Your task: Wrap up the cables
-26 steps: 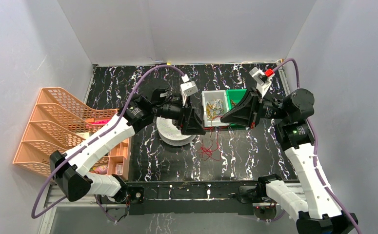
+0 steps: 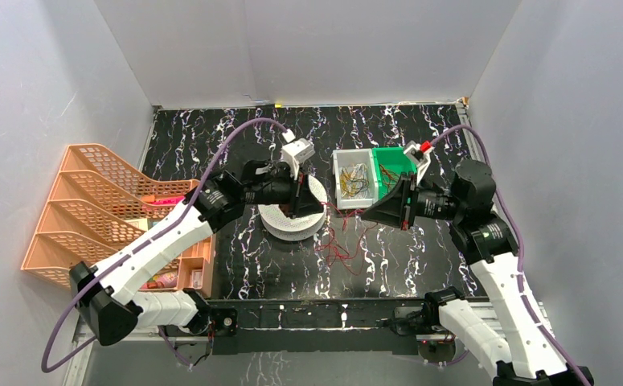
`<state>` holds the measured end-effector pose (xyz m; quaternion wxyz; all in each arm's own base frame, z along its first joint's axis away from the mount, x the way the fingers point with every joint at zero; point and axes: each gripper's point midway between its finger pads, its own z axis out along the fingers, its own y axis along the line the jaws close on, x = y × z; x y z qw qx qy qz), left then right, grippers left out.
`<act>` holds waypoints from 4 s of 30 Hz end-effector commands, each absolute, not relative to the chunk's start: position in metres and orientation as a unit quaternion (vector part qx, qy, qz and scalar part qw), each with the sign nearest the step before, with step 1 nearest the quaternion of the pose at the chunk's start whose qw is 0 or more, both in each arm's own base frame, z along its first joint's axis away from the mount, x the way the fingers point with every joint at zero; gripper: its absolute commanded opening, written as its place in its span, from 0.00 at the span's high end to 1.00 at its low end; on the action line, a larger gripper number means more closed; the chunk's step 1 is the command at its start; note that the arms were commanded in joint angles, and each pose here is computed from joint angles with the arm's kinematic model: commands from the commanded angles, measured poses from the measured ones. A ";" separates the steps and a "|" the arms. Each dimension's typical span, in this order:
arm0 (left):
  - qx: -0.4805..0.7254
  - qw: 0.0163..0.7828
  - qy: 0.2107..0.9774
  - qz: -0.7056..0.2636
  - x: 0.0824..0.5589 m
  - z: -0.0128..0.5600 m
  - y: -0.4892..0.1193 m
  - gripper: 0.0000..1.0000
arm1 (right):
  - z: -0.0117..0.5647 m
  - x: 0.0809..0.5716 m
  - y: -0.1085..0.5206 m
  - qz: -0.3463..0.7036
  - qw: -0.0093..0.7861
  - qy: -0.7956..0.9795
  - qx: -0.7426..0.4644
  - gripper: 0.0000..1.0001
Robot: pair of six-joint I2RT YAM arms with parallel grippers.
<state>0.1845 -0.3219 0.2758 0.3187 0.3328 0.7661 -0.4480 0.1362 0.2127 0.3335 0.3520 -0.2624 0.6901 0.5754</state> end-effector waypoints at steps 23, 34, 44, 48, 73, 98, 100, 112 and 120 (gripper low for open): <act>0.188 0.422 0.796 -0.391 0.219 0.323 -0.289 1.00 | 0.175 0.159 0.163 0.401 0.292 0.868 0.017 0.18; 0.170 0.416 0.808 -0.380 0.216 0.310 -0.280 1.00 | 0.119 0.158 0.155 0.351 0.223 0.904 0.099 0.29; 0.167 0.404 0.816 -0.378 0.214 0.299 -0.279 1.00 | 0.091 0.157 0.192 0.304 0.212 0.923 0.102 0.34; 0.169 0.399 0.818 -0.377 0.213 0.296 -0.279 1.00 | 0.076 0.154 0.206 0.278 0.210 0.932 0.105 0.38; 0.180 0.397 0.821 -0.370 0.201 0.290 -0.267 1.00 | 0.042 0.161 0.244 0.200 0.244 0.943 0.103 0.62; 0.166 0.345 0.832 -0.402 0.175 0.269 -0.265 1.00 | 0.111 0.186 0.208 0.164 0.358 0.911 0.122 1.00; 0.169 0.332 0.830 -0.415 0.169 0.268 -0.267 1.00 | 0.141 0.192 0.191 0.157 0.396 0.895 0.132 1.00; 0.241 0.243 0.770 -0.539 0.133 0.281 -0.307 0.92 | 0.350 0.208 0.101 0.155 0.595 0.766 0.189 1.00; 0.237 0.216 0.787 -0.527 0.137 0.247 -0.317 0.15 | 0.429 0.207 0.083 0.176 0.656 0.713 0.174 1.00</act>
